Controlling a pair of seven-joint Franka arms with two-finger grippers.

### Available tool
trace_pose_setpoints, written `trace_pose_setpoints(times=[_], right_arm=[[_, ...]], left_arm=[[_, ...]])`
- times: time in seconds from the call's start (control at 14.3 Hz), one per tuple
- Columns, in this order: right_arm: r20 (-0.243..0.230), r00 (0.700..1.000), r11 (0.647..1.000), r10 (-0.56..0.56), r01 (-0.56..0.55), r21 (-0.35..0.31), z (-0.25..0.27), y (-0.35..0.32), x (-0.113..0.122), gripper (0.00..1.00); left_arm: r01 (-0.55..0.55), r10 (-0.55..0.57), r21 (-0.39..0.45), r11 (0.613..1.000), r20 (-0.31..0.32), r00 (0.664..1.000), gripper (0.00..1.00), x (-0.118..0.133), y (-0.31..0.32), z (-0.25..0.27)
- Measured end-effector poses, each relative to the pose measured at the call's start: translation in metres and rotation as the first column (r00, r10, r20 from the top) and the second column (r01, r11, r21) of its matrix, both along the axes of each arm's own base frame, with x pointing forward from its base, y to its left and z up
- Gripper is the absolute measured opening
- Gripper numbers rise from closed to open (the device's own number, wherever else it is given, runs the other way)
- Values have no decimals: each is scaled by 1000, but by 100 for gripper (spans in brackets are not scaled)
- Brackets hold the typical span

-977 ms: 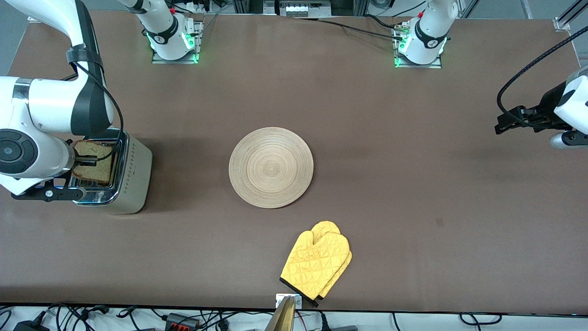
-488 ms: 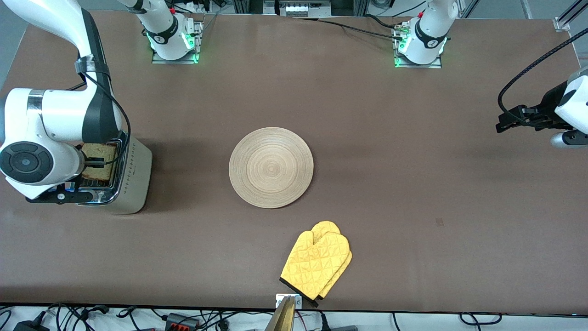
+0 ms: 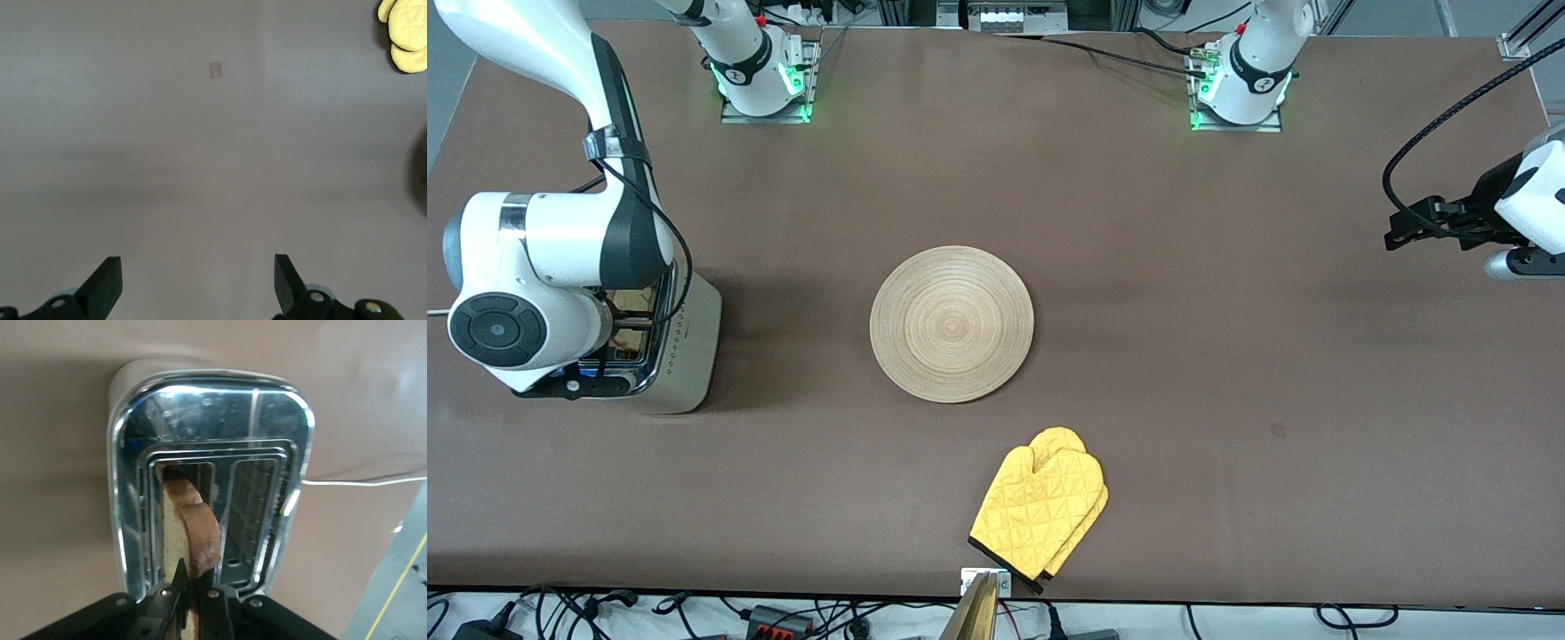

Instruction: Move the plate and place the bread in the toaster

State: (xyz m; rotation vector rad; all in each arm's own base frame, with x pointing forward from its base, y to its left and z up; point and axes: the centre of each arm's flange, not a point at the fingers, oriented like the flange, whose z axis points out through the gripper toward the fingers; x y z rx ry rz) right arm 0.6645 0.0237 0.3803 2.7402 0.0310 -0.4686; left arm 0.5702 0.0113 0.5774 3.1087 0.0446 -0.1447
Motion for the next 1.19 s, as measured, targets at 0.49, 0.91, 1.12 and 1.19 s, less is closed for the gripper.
trace_pose_setpoints(times=[0.49,0.91,1.12,1.19], right_arm=[[85,996,999,-29,25,45,47,-8,1,54],[227,967,978,-114,69,198,138,-24,-10,100],[266,955,973,-130,71,218,161,-31,-9,100],[268,954,971,-132,70,227,165,-32,-10,100]], left_arm=[[14,-14,0,1000,-7,1000,100,-2,-8,1],[15,-15,0,1000,-15,1000,100,-4,-8,2],[14,-14,0,1000,-22,1000,100,-4,-8,2],[12,-12,0,1000,-24,1000,100,-5,-9,1]])
